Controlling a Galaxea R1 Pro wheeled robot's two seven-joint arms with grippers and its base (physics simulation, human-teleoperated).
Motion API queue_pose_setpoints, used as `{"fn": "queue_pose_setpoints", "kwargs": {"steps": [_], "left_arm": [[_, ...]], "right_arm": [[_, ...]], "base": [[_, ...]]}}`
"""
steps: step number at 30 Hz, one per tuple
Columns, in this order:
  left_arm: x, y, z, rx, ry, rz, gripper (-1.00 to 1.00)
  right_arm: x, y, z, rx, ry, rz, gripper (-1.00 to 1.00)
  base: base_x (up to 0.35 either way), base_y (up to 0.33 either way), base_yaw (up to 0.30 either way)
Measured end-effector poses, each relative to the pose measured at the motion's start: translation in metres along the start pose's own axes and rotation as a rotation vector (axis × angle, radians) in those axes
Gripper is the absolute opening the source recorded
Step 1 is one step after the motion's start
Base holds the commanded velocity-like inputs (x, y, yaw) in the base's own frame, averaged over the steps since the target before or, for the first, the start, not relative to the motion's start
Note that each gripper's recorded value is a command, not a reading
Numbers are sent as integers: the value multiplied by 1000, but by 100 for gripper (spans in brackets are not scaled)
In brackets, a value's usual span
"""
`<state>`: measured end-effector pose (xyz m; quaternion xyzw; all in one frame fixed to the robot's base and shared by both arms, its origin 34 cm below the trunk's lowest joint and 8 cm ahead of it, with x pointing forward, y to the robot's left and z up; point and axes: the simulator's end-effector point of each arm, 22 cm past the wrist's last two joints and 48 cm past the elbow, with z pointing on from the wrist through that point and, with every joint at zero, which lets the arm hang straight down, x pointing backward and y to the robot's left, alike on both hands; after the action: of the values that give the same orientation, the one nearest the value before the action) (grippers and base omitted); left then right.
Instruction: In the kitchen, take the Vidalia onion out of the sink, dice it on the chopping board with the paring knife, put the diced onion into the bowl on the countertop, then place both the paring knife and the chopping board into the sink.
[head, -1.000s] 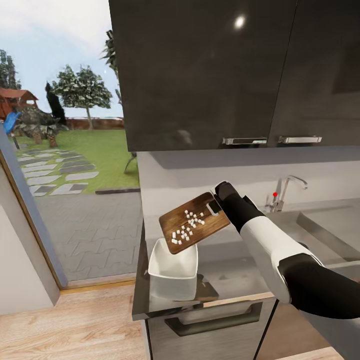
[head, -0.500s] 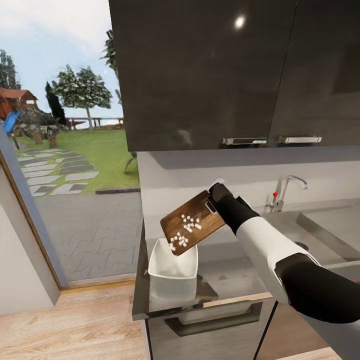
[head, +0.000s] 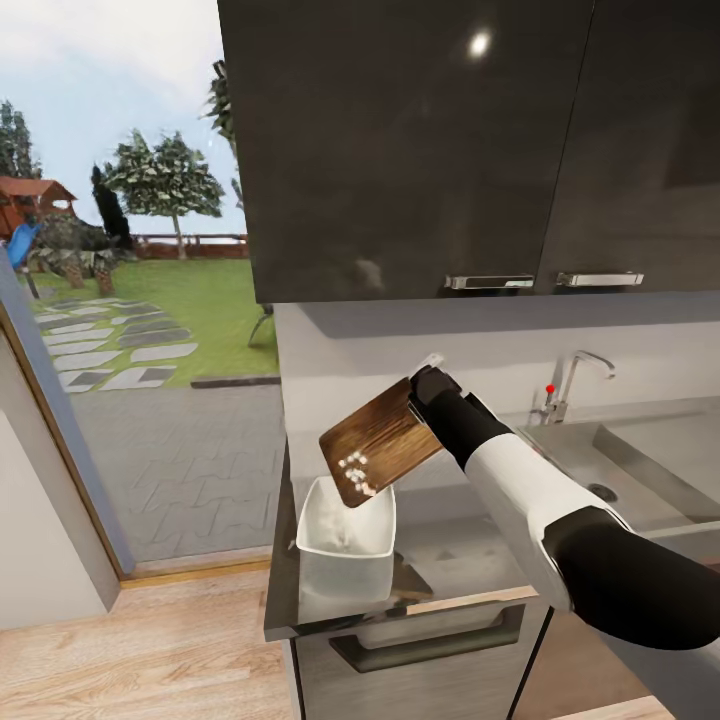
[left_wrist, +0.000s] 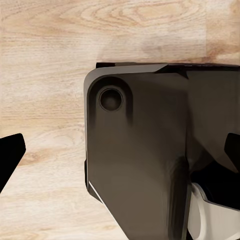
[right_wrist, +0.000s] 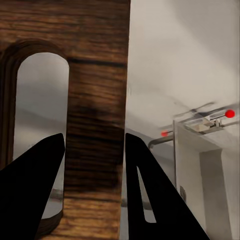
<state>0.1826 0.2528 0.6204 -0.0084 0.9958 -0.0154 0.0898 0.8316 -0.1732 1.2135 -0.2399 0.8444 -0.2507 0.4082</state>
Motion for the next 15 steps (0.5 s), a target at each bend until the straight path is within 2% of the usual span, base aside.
{"fn": "queue_pose_setpoints", "kwargs": {"steps": [15], "left_arm": [[0,0,0,0,0,0,100]], "right_arm": [[0,0,0,1,-1,0,-100]], "base": [[0,0,0]]}}
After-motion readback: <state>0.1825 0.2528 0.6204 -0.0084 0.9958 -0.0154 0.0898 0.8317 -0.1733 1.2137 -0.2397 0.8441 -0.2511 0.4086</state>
